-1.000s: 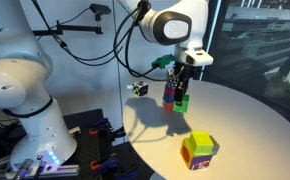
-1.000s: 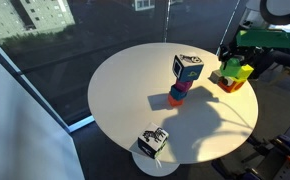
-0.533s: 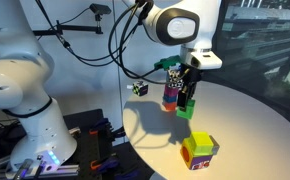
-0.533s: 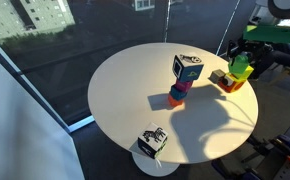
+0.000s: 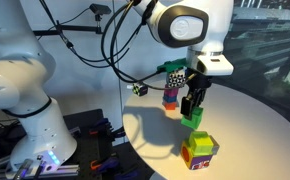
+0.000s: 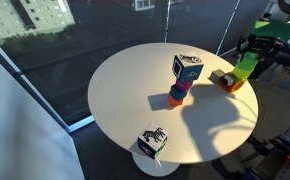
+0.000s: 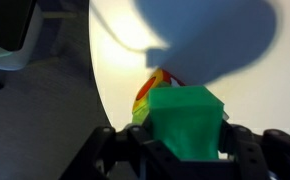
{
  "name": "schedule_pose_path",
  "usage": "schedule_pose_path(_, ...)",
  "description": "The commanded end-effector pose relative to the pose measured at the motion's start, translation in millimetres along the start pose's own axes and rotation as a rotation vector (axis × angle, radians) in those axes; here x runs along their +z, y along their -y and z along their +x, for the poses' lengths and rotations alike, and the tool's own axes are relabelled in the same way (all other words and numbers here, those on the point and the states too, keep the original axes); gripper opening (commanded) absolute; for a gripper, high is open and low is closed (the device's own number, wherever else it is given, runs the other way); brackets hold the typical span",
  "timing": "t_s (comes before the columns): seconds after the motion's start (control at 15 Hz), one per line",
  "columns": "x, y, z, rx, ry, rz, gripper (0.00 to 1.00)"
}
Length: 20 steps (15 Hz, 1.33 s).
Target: Pick up the green block and place it on top of the light green block
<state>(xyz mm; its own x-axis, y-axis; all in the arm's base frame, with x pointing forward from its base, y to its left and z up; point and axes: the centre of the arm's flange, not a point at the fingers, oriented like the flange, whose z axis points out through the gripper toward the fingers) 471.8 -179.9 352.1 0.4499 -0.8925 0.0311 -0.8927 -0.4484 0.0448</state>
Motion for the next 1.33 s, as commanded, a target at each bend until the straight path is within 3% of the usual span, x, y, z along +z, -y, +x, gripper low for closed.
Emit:
schedule_pose_path(0.0,-2,-3,19,0.058,0.014,-0.004,0.25)
schedule_pose_path(0.6,5,-2,47,0.136,0.058,0.039,0.25)
schedule_pose_path(1.27,19,0,65,0.162,0.070,0.006,0.25)
